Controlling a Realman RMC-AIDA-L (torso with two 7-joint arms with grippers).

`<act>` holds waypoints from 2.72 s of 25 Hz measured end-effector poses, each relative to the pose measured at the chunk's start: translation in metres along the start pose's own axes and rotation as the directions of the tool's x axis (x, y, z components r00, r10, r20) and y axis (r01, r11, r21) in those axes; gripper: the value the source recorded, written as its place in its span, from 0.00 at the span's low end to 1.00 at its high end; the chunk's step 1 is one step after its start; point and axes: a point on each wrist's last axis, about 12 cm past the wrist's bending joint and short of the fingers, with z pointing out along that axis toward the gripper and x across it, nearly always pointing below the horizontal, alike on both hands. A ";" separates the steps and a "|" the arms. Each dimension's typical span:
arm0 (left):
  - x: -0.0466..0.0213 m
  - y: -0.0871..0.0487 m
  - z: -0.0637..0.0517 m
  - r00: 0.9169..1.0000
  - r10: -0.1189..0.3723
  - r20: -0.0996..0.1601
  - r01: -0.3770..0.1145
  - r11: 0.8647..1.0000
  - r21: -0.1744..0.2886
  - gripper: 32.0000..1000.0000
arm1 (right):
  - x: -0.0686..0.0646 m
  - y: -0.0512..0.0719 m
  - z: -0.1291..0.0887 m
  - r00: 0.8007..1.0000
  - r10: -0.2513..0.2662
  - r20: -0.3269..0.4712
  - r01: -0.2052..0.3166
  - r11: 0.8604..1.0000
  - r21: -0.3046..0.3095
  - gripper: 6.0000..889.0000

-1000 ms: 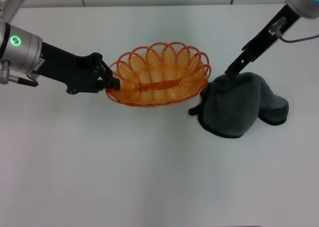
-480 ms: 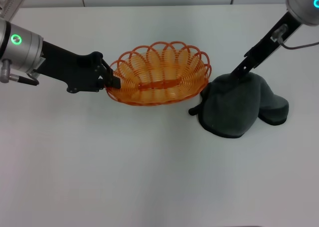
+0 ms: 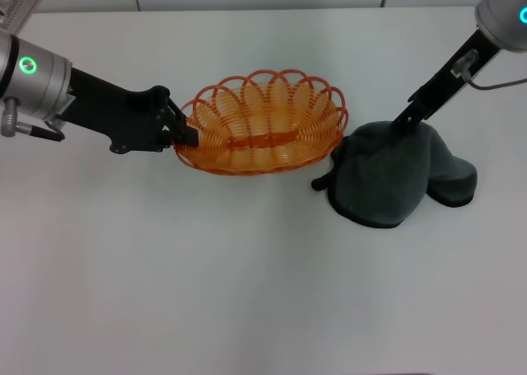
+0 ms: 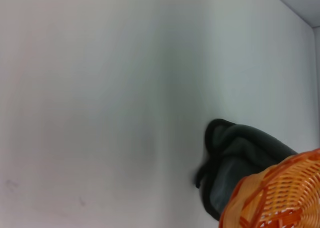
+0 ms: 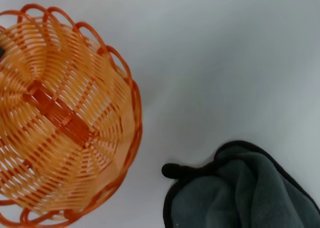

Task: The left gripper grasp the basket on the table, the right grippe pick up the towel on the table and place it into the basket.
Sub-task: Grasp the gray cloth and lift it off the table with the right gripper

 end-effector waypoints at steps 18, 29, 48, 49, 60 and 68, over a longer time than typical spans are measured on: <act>-0.0012 0.000 0.000 1.000 0.005 0.010 -0.005 1.000 -0.007 0.07 | 0.013 -0.011 0.035 1.000 -0.015 -0.003 0.015 0.997 0.069 0.95; -0.0014 0.000 0.001 1.000 0.010 0.012 -0.010 1.000 -0.009 0.07 | 0.017 -0.005 0.065 0.999 -0.045 0.006 0.044 0.995 0.085 0.95; -0.0011 0.001 0.002 1.000 0.009 0.016 -0.009 1.000 -0.008 0.07 | 0.023 -0.003 0.085 0.997 -0.071 -0.005 0.071 0.988 0.134 0.95; -0.0011 0.001 0.002 1.000 0.009 0.016 -0.009 1.000 -0.008 0.07 | 0.023 -0.003 0.085 0.997 -0.071 -0.004 0.071 0.988 0.134 0.95; -0.0011 0.001 0.002 1.000 0.011 0.015 -0.011 1.000 -0.010 0.07 | 0.022 -0.001 0.087 0.997 -0.074 -0.002 0.073 0.988 0.133 0.95; -0.0006 0.001 0.002 1.000 0.011 0.013 -0.011 1.000 -0.010 0.07 | 0.022 -0.001 0.087 0.997 -0.074 -0.002 0.074 0.989 0.132 0.88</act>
